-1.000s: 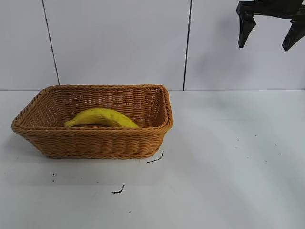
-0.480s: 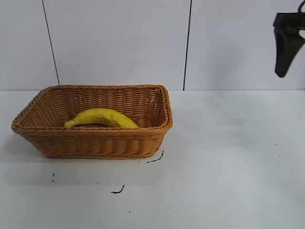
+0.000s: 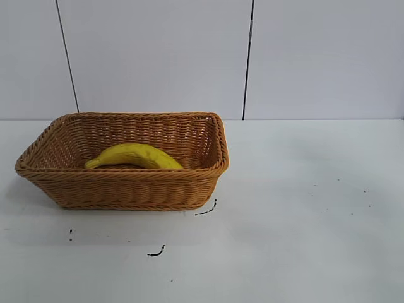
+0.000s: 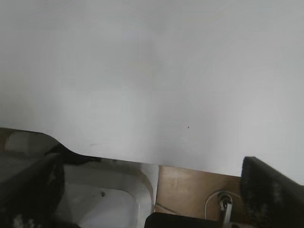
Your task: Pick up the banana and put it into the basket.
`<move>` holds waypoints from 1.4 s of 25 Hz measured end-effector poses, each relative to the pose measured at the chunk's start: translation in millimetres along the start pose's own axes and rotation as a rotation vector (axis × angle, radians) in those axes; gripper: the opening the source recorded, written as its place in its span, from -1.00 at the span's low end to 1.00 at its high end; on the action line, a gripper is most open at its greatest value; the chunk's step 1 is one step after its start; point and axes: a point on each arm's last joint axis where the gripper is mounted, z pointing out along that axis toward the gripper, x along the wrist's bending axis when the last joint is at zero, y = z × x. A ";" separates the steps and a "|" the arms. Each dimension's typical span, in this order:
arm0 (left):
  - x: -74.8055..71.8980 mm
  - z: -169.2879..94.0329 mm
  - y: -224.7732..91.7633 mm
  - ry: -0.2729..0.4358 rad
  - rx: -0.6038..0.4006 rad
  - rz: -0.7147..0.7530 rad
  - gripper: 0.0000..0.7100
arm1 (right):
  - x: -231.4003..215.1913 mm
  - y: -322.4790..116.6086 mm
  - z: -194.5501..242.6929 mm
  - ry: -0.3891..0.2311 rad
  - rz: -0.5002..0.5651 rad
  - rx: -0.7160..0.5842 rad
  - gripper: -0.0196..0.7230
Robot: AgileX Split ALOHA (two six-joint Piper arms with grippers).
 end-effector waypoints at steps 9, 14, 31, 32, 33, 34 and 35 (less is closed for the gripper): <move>0.0 0.0 -0.1 0.000 0.001 0.000 0.95 | 5.4 -35.1 -45.6 -0.028 -0.002 -0.381 0.91; 0.0 0.0 -0.2 0.000 0.002 0.000 0.95 | 4.0 -54.8 -58.9 -0.068 0.023 -0.528 0.91; 0.0 0.0 -0.1 0.000 0.001 0.000 0.95 | 1.9 -63.9 -64.4 -0.097 0.040 -0.593 0.91; 0.0 0.0 -0.1 0.000 0.001 0.000 0.95 | 1.9 -63.9 -64.4 -0.097 0.040 -0.593 0.91; 0.0 0.0 -0.1 0.000 0.001 0.000 0.95 | 1.9 -63.9 -64.4 -0.097 0.040 -0.593 0.91; 0.0 0.0 -0.1 0.000 0.001 0.000 0.95 | 1.9 -63.9 -64.4 -0.097 0.040 -0.593 0.91; 0.0 0.0 -0.1 0.000 0.001 0.000 0.95 | 2.0 -63.9 -64.4 -0.096 0.040 -0.593 0.91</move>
